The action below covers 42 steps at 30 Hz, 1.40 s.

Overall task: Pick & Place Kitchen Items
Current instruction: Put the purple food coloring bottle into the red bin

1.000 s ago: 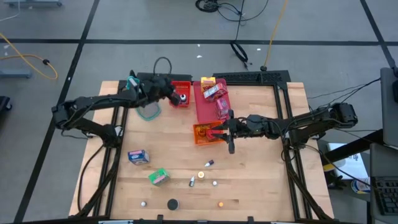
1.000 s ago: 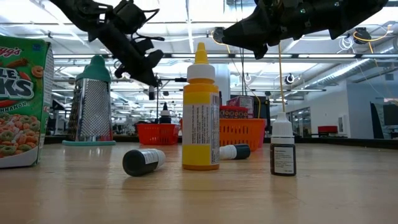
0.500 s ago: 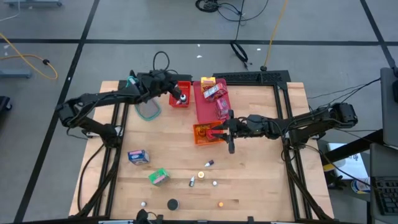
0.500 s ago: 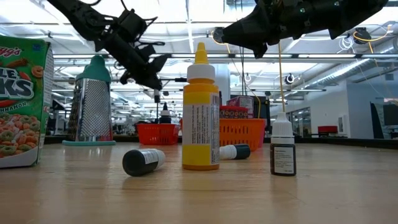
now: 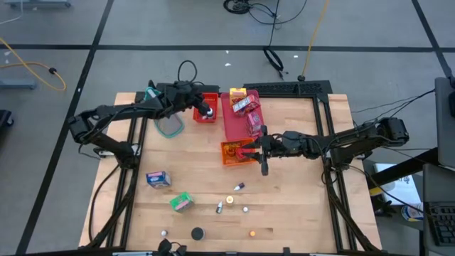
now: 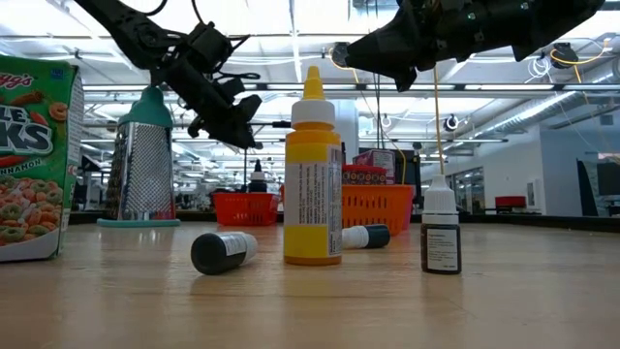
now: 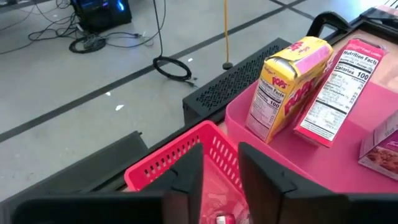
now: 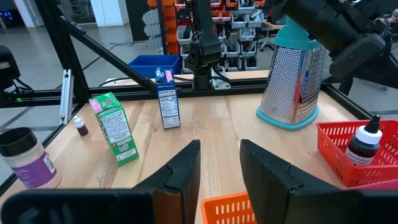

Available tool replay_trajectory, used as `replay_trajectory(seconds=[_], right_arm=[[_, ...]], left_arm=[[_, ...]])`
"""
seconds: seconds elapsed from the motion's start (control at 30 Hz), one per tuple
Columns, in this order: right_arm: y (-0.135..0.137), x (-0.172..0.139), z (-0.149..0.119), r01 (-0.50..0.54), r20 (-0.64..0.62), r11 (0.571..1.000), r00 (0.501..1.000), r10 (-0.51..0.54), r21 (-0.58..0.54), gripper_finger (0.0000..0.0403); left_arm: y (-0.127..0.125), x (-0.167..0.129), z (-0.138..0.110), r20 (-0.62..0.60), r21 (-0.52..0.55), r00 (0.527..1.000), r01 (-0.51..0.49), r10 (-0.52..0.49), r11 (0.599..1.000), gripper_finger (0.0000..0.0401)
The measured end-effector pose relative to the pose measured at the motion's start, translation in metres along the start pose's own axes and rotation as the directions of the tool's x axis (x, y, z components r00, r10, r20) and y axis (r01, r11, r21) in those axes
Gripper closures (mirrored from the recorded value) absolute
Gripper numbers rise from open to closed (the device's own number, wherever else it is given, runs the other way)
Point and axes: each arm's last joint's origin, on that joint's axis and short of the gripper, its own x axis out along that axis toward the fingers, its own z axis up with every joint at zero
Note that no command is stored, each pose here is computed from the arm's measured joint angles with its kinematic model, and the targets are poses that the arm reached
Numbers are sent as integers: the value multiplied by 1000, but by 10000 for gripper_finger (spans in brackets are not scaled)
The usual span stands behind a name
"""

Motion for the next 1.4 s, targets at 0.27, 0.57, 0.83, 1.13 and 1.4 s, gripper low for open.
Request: replay_trajectory(seconds=[0.27,0.57,0.83,1.13,1.4], right_arm=[[0,0,-1,-1,-5,1000,1000,1,0,298],[9,-1,-8,-32,-79,999,996,33,16,298],[20,-3,-15,-104,-152,995,983,104,10,298],[46,11,-53,-228,-324,973,923,206,-31,298],[55,22,-82,-254,-413,966,885,213,-47,298]], left_arm=[[-14,-3,-3,-40,10,975,219,-219,976,273],[-60,-18,-12,-105,109,850,525,-516,844,272],[-113,-46,-30,-182,245,708,705,-682,666,272],[-140,-64,-40,-168,310,736,671,-655,674,272],[-149,-72,-45,-170,323,728,678,-664,661,272]])
